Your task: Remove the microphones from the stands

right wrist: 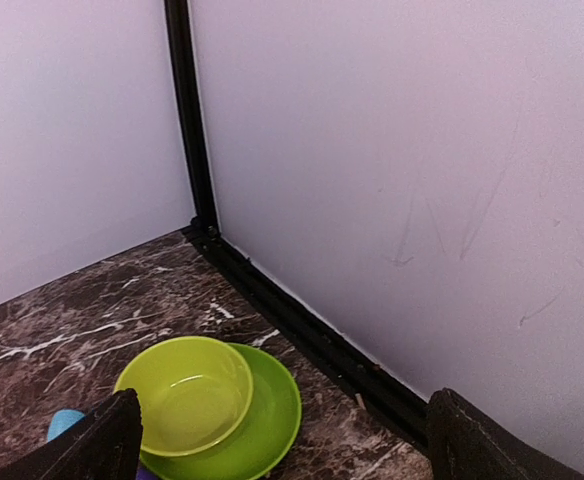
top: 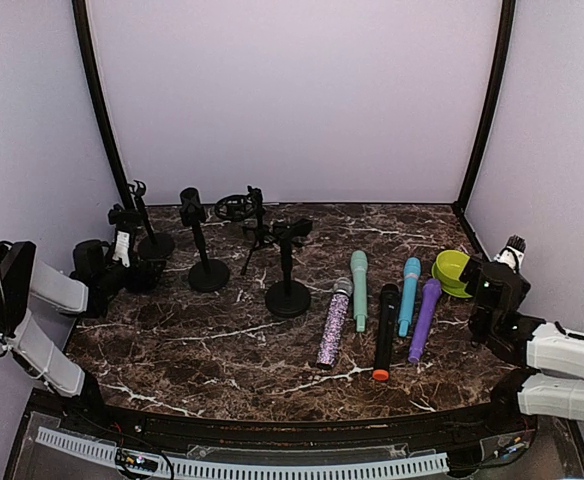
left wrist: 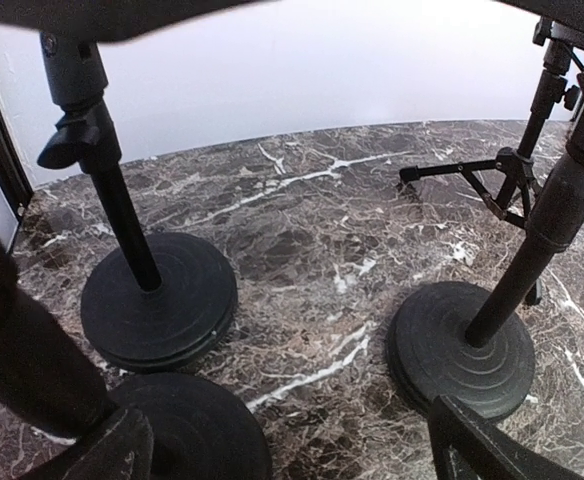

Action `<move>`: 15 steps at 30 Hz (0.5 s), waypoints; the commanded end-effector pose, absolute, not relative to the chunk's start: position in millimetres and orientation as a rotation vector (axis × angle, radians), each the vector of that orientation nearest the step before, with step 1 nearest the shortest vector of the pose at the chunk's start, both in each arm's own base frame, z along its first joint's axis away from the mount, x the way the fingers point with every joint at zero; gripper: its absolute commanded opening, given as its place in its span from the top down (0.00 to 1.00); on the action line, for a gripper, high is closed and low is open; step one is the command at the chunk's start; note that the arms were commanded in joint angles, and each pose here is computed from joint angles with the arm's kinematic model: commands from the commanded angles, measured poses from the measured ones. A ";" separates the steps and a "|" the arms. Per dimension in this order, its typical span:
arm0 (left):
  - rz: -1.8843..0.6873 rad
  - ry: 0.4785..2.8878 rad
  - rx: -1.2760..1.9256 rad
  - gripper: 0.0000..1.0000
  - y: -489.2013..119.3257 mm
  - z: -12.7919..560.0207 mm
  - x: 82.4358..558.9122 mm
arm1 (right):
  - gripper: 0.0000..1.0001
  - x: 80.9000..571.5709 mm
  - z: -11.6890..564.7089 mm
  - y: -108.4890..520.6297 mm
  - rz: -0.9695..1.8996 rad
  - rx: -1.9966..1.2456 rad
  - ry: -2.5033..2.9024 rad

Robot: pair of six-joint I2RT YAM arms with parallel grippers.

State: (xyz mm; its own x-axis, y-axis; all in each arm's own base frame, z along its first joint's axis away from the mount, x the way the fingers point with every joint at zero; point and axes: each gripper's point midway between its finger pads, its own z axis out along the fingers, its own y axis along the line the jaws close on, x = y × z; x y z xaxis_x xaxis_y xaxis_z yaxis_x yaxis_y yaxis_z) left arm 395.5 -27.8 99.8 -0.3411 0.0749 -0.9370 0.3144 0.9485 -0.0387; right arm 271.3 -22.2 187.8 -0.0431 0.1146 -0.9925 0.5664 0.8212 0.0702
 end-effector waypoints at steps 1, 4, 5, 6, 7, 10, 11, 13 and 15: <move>-0.201 1.736 0.261 0.01 -22.1 128.4 390.6 | 0.00 280.2 195.4 -42.3 -0.390 0.633 1.506; -0.184 1.674 0.277 0.01 -24.3 130.2 375.5 | 0.00 303.5 187.9 -33.5 -0.352 0.502 1.550; -0.179 1.657 0.274 0.01 -24.3 127.2 369.5 | 0.00 307.6 185.6 -33.8 -0.367 0.479 1.552; -0.176 1.603 0.270 0.01 -24.6 133.7 365.1 | 0.00 311.0 183.2 -35.0 -0.385 0.458 1.551; -0.171 1.598 0.279 0.01 -25.3 134.6 362.5 | 0.00 315.0 180.5 -35.3 -0.392 0.443 1.551; -0.173 1.635 0.258 0.01 -22.3 129.6 368.1 | 0.00 327.0 176.9 -33.7 -0.375 0.400 1.528; -0.171 1.632 0.253 0.01 -21.0 131.5 372.1 | 0.00 332.6 174.5 -32.9 -0.369 0.374 1.534; -0.169 1.673 0.249 0.01 -19.9 125.9 373.2 | 0.00 341.2 168.7 -32.1 -0.367 0.317 1.544; -0.171 1.645 0.251 0.01 -20.7 129.4 372.9 | 0.00 345.5 166.2 -37.4 -0.332 0.306 1.545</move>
State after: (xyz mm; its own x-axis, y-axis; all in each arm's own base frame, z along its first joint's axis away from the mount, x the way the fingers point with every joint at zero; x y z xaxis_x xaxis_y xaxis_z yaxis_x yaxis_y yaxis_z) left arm 367.7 -25.3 109.6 -0.1540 0.0655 -0.9859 0.2850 0.9583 0.0192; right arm 331.6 -41.6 139.5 -0.1383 -0.0098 -0.9903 0.4912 0.8676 -0.0772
